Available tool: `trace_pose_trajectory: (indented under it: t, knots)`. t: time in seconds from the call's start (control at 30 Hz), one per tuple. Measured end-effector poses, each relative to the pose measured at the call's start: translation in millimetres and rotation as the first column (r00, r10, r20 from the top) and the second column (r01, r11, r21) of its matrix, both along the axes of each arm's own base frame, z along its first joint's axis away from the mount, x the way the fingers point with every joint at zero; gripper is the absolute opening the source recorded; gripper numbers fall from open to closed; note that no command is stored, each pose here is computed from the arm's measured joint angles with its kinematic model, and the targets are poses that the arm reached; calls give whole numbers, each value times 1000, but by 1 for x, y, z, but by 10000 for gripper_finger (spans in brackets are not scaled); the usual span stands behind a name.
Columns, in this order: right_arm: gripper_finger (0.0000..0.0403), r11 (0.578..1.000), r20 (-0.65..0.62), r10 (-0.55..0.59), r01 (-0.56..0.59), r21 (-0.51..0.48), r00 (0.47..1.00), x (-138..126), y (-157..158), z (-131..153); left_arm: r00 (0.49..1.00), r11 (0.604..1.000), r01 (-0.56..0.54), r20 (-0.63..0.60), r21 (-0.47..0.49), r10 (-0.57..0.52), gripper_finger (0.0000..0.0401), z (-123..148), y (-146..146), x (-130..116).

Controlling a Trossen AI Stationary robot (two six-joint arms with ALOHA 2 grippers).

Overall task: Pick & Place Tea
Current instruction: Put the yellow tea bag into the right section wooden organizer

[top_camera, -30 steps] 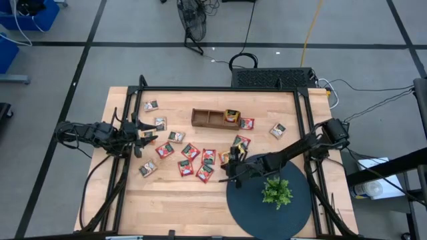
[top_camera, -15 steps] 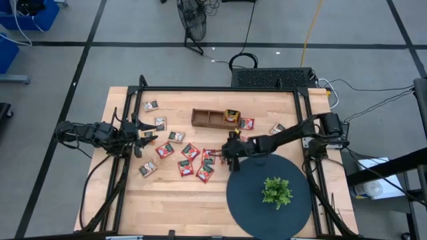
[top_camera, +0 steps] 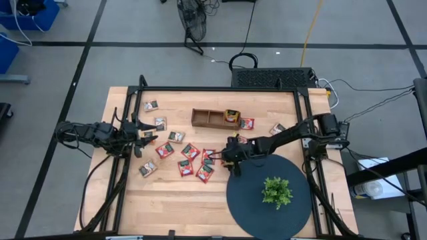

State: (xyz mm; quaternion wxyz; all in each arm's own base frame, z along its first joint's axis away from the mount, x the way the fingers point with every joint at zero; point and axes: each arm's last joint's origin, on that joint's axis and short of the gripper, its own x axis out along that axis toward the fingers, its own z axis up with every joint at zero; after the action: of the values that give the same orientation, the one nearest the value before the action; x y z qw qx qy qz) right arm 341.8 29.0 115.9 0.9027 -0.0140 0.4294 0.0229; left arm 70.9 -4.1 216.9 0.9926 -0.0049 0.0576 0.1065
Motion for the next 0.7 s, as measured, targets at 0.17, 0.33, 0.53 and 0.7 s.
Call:
trace_pose_trajectory:
  t: [0.17, 0.33, 0.53, 0.7]
  knots:
    - [274, 1000, -5, -1, 1, -7, 1000, 6, -2, -18, 1000, 1000, 0, 2, 0, 0, 200, 0, 0, 0]
    - [240, 1000, -14, 4, -5, -7, 1000, 6, 0, -21, 1000, 1000, 0, 0, 0, 0, 200, 0, 0, 0]
    - [136, 1000, -11, 27, -28, -12, 1000, 5, 8, -22, 1000, 1000, 0, 1, 0, 0, 200, 0, 0, 0]
    - [32, 998, 11, 45, -45, -37, 999, 5, 11, -14, 1000, 1000, 0, 1, 0, 0, 200, 0, 0, 0]
